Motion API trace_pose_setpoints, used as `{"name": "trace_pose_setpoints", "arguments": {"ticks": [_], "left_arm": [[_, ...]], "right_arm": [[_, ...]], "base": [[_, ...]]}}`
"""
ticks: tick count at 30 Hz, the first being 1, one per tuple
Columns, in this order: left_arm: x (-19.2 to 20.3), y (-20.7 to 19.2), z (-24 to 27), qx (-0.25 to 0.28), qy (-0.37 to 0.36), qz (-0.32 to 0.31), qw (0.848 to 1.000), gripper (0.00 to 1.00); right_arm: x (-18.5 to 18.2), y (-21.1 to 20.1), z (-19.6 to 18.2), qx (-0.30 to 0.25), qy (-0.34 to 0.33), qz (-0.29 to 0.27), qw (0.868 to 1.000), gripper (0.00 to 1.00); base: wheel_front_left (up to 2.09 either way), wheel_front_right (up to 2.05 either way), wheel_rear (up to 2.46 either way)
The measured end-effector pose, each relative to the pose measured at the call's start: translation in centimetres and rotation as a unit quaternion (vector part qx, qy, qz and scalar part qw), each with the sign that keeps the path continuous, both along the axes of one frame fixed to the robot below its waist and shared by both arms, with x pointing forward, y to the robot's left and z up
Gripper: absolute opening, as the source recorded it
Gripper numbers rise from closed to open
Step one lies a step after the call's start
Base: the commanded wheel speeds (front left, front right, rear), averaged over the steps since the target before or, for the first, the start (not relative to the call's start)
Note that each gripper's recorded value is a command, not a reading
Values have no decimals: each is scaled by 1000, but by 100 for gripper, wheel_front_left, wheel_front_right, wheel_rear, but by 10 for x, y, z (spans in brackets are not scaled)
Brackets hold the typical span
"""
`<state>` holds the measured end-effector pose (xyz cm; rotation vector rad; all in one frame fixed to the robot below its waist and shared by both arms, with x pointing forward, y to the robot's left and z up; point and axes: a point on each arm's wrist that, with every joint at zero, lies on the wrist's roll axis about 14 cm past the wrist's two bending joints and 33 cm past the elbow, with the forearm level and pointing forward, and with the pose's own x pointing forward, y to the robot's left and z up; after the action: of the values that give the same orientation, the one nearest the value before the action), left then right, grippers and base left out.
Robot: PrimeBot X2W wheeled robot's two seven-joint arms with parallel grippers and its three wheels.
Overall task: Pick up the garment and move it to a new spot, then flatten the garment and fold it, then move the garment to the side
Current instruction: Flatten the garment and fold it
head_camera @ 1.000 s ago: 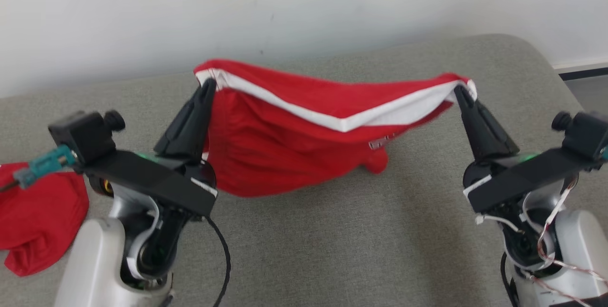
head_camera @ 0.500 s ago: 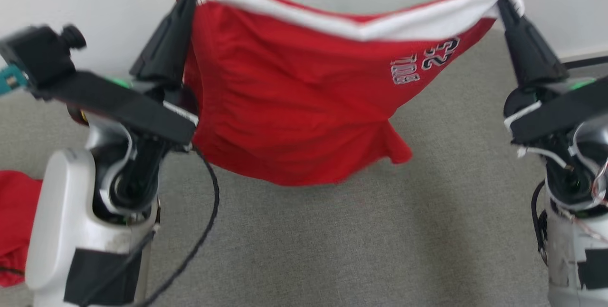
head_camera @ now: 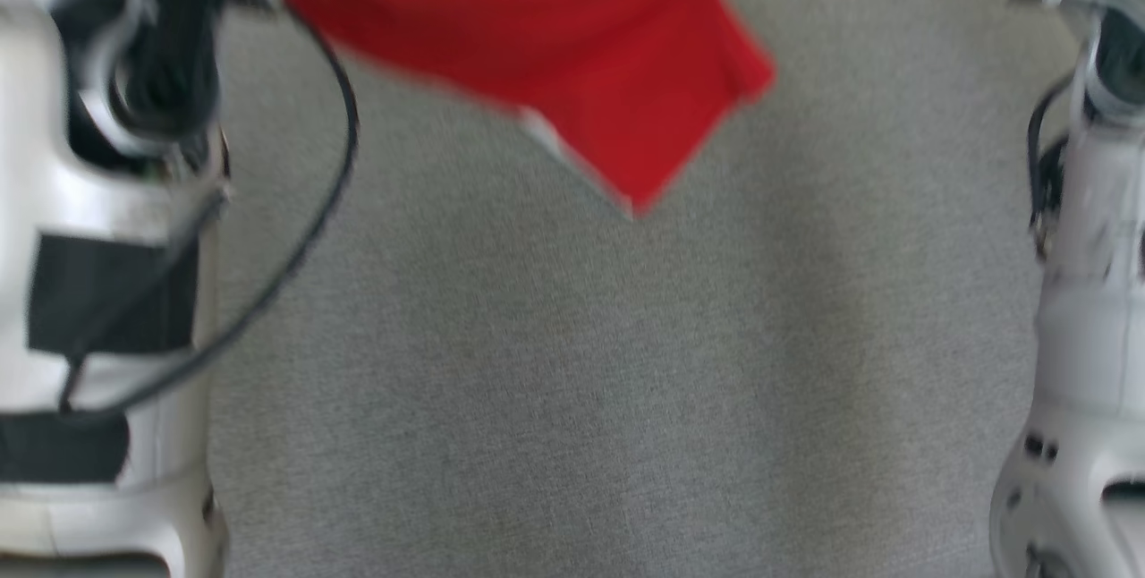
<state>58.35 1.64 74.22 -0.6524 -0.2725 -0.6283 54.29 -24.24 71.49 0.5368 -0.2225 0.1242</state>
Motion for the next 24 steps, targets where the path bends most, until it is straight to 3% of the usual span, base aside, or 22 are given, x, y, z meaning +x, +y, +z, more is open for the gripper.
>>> {"name": "trace_pose_setpoints", "arguments": {"ticks": [11,14,20,24], "left_arm": [[64,16,1,-76,-105,73,989,0],[76,17,-29,-74,-97,83,989,0],[90,22,-133,-33,-13,93,995,0],[82,24,-152,-31,4,86,996,0]], "right_arm": [[79,-15,15,85,-125,-69,986,0],[92,-14,-14,93,-112,-80,986,0],[105,-8,-114,103,-11,-84,991,0],[99,-3,-140,108,22,-75,991,0]], "base": [[0,0,0],[0,0,0],[0,0,0],[0,0,0]]}}
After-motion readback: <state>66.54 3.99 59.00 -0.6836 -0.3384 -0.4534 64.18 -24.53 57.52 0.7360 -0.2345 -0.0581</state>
